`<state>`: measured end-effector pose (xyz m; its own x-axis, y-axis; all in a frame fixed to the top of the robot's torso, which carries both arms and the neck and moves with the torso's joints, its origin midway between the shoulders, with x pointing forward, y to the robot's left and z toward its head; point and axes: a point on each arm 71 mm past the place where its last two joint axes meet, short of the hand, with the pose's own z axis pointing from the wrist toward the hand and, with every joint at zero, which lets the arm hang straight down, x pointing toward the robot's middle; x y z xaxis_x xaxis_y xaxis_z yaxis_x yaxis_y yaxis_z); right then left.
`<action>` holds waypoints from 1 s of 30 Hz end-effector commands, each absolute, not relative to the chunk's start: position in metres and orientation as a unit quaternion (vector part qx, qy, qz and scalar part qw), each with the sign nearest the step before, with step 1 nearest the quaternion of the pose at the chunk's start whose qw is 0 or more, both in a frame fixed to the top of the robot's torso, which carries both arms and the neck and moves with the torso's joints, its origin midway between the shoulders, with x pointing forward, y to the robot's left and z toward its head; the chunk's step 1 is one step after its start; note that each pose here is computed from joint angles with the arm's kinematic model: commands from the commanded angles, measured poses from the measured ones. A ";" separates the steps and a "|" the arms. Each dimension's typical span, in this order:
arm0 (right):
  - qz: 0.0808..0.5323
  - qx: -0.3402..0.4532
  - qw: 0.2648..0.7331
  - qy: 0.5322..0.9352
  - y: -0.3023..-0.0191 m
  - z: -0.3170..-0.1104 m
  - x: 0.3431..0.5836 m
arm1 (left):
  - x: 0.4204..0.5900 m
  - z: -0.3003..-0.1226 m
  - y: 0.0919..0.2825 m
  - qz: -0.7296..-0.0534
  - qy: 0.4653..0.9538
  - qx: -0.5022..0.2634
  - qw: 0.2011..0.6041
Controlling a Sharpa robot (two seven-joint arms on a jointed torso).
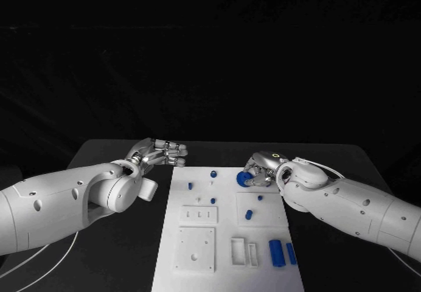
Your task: Assemble the parts on the task board
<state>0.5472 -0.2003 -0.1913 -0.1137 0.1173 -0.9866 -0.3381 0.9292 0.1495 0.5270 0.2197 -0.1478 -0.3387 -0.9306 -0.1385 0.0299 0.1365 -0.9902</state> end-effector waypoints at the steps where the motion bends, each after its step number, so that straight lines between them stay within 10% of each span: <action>1: 0.171 -0.073 0.687 0.702 -0.197 -0.184 0.544 | 0.527 -0.146 0.217 -0.550 0.612 -0.362 0.438; 30: 0.209 -0.120 0.716 0.655 -0.120 -0.174 0.522 | 0.526 -0.146 0.215 -0.551 0.612 -0.361 0.437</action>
<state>0.5216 -0.1207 -0.1745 0.0305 0.1630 -0.9862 -0.4646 0.8759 0.1304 0.5266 0.2179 -0.1479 -0.3425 -0.9293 -0.1383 0.0301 0.1363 -0.9902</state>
